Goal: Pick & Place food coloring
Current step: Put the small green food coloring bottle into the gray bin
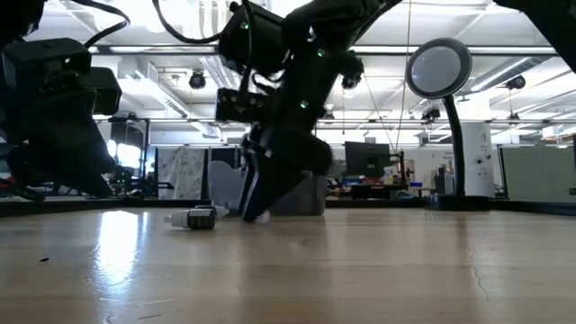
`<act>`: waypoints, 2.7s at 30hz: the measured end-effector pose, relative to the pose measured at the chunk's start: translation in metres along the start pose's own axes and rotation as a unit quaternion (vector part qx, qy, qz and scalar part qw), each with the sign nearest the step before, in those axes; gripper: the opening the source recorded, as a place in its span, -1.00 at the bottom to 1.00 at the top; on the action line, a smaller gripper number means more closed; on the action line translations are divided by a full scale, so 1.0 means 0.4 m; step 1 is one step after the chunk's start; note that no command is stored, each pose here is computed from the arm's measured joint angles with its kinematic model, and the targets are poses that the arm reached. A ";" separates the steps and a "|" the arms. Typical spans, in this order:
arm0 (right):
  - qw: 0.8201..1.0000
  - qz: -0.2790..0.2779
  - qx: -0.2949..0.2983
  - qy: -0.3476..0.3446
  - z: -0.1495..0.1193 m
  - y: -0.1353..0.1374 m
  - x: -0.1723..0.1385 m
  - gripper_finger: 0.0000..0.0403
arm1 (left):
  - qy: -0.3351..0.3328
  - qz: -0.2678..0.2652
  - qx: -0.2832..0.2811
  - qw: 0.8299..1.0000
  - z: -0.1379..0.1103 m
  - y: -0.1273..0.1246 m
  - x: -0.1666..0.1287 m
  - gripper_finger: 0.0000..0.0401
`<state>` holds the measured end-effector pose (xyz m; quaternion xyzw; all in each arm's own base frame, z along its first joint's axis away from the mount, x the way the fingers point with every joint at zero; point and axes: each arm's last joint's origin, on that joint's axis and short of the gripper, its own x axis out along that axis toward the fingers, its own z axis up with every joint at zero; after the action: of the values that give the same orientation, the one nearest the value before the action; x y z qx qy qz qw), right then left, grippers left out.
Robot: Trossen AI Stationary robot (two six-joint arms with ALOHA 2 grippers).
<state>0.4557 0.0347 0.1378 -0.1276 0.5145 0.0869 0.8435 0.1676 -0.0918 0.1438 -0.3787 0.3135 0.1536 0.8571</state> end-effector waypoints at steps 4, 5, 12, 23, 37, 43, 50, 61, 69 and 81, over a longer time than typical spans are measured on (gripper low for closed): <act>0.996 -0.066 0.052 -0.019 0.037 -0.020 -0.075 -0.08 | -0.001 0.000 0.000 1.000 0.000 0.000 0.000 -0.04; 0.994 -0.076 0.079 -0.026 0.045 -0.023 -0.103 -0.08 | -0.001 0.001 0.000 1.000 0.000 0.000 0.000 -0.04; 0.954 -0.082 0.289 0.001 0.000 0.008 -0.169 -0.08 | -0.015 0.007 0.004 1.000 0.002 0.001 0.000 -0.04; 0.863 -0.104 0.494 -0.032 -0.067 0.105 -0.186 -0.08 | -0.012 0.007 0.033 0.999 0.002 0.002 0.000 -0.04; 0.802 -0.071 0.591 -0.052 -0.021 0.091 -0.123 -0.08 | -0.009 0.007 0.041 0.999 0.001 0.003 0.000 -0.04; 0.750 -0.070 0.656 -0.058 -0.013 0.082 -0.121 -0.08 | -0.008 0.008 0.036 0.999 0.001 0.003 0.000 -0.04; 0.713 -0.044 0.698 -0.045 -0.014 0.084 -0.122 -0.08 | -0.008 0.009 0.039 0.999 0.000 0.003 0.000 -0.04; 0.686 -0.027 0.727 -0.028 -0.004 0.086 -0.097 -0.08 | -0.006 0.013 0.044 0.999 0.000 0.006 0.000 -0.04; 0.702 -0.055 0.709 -0.040 0.025 0.077 -0.069 -0.09 | -0.004 0.018 0.050 0.999 -0.003 0.013 0.001 -0.04; 0.731 -0.167 0.661 -0.032 0.066 0.048 -0.006 -0.26 | -0.003 0.019 0.050 0.999 -0.005 0.016 0.002 -0.04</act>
<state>0.4715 0.0610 0.1490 0.3813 0.3851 -0.4138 0.7315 0.1641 -0.0888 0.1388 -0.3287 0.3249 0.1550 0.8731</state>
